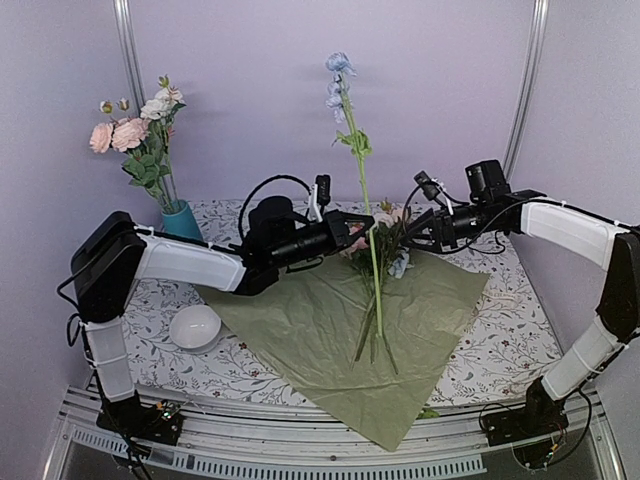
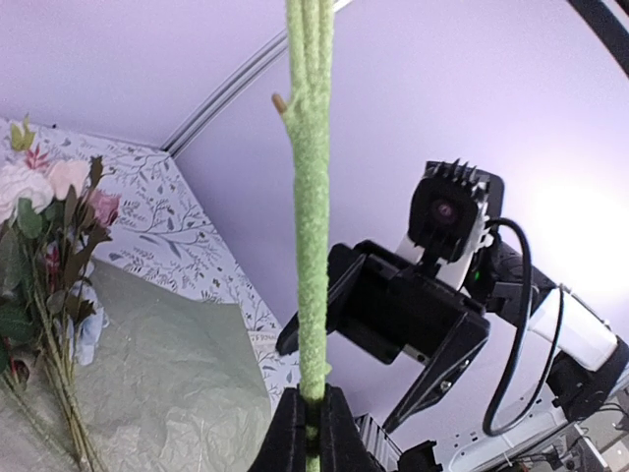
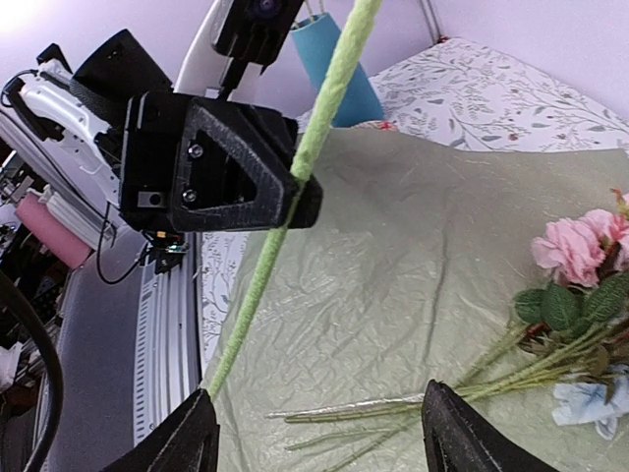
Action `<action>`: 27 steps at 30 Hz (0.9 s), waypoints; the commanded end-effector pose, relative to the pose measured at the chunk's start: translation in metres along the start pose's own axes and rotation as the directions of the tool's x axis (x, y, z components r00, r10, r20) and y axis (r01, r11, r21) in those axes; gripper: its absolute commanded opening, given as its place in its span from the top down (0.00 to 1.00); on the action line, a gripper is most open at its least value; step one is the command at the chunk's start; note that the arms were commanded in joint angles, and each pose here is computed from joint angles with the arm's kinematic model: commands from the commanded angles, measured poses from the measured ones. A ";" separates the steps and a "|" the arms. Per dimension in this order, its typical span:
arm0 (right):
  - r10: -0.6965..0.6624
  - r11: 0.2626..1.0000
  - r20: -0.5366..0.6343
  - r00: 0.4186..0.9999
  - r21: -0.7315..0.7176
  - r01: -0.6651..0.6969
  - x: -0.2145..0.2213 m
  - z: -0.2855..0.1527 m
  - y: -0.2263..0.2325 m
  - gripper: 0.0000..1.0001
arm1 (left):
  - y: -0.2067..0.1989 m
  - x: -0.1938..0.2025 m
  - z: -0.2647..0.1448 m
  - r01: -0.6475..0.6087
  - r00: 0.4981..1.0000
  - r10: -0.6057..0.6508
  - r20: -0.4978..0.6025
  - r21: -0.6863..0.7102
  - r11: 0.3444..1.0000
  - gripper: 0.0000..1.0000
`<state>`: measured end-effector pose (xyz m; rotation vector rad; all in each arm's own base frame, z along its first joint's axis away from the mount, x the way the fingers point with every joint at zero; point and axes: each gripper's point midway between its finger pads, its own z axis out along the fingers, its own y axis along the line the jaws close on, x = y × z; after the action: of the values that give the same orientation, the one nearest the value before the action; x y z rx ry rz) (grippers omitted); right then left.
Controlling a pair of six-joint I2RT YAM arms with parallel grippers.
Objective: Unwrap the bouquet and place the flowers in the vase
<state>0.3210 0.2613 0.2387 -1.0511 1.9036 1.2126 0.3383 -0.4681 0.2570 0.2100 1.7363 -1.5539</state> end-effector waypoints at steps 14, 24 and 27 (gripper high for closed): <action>0.021 0.975 -0.039 0.999 -0.219 -0.029 0.021 0.056 0.057 0.85 | -0.073 -0.031 -0.016 -0.146 0.976 0.105 0.192 0.210 0.967 1.00; -0.012 0.979 -0.084 0.996 -0.205 -0.005 0.044 0.055 0.056 1.00 | -0.065 -0.061 -0.028 -0.274 0.935 0.242 0.258 0.097 0.957 0.52; -0.009 0.977 -0.095 0.995 -0.211 -0.011 0.048 0.058 0.055 1.00 | -0.060 -0.079 -0.030 -0.287 0.923 0.257 0.287 0.070 0.955 0.50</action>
<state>0.2601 0.3150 0.2111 -1.2033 1.8714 1.4137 0.3261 -0.4477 0.3280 0.2868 1.4037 -1.4917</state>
